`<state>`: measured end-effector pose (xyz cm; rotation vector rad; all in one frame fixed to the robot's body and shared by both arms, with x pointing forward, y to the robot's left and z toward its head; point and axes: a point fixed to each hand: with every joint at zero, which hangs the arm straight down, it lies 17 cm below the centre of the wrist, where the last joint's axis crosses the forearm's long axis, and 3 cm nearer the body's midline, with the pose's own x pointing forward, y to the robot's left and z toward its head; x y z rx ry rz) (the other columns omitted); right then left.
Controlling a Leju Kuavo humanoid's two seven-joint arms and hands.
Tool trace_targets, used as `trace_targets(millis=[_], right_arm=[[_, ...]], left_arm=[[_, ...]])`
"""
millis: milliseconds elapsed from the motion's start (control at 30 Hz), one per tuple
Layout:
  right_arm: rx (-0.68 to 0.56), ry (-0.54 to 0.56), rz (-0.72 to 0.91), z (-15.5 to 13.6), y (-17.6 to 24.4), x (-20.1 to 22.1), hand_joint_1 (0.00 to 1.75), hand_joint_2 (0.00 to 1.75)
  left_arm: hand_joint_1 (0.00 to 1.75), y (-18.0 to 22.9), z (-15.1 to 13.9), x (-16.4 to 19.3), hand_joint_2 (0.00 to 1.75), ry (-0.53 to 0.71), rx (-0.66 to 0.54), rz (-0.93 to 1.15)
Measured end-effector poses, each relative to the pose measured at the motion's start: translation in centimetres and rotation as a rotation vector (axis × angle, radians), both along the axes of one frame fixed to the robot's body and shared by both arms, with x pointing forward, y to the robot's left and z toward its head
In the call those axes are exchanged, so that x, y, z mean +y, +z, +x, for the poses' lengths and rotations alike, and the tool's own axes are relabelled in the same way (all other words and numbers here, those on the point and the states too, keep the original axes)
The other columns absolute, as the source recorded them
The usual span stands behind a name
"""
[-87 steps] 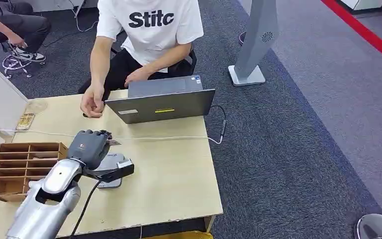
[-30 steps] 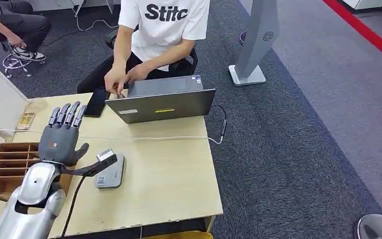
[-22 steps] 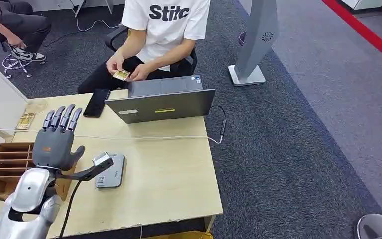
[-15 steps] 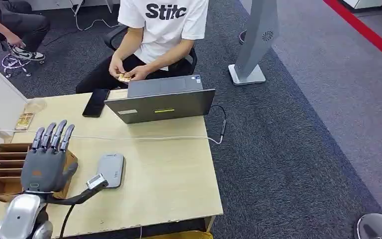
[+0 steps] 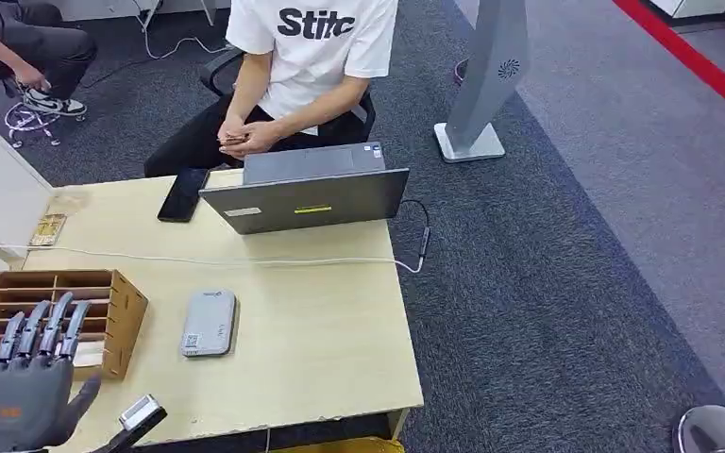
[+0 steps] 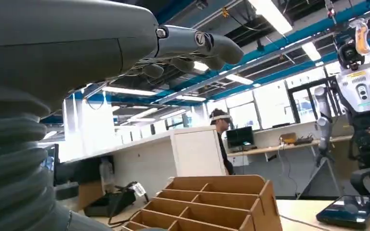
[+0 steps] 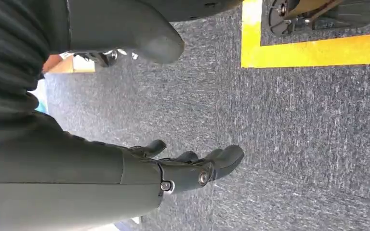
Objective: Pass the card to the sensor for recognition and then transmit it.
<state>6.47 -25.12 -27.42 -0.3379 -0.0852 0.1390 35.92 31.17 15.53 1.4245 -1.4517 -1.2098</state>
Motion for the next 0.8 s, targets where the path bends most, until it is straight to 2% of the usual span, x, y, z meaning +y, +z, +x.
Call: trace_targets(millis=[100,133,233,267,567,800], right_arm=[[0.0,-0.002,0.001,0.0,0.0,0.1,0.0,1.75],[0.0,-0.004,0.002,0.0,0.0,0.1,0.0,1.75],[0.002,-0.012,0.005,-0.1,0.0,0.2,0.0,1.75],[0.003,-0.012,0.005,-0.1,0.0,0.2,0.0,1.75],[0.011,-0.022,0.006,-0.2,0.0,0.2,0.0,1.75],[0.014,-0.021,0.006,-0.3,0.0,0.2,0.0,1.75]], left_arm=[[0.0,-0.2,-0.2,0.5,1.75,0.013,0.013,0.005],[0.0,-0.4,-0.3,0.8,0.0,0.024,0.026,0.01],[0.0,-2.1,-0.3,2.4,0.0,0.062,0.117,0.061],[0.0,-2.5,-0.3,2.9,1.75,0.069,0.14,0.076],[0.0,-3.4,1.3,7.9,1.75,0.155,0.224,0.168],[0.0,-4.0,2.6,10.1,1.75,0.197,0.251,0.156]])
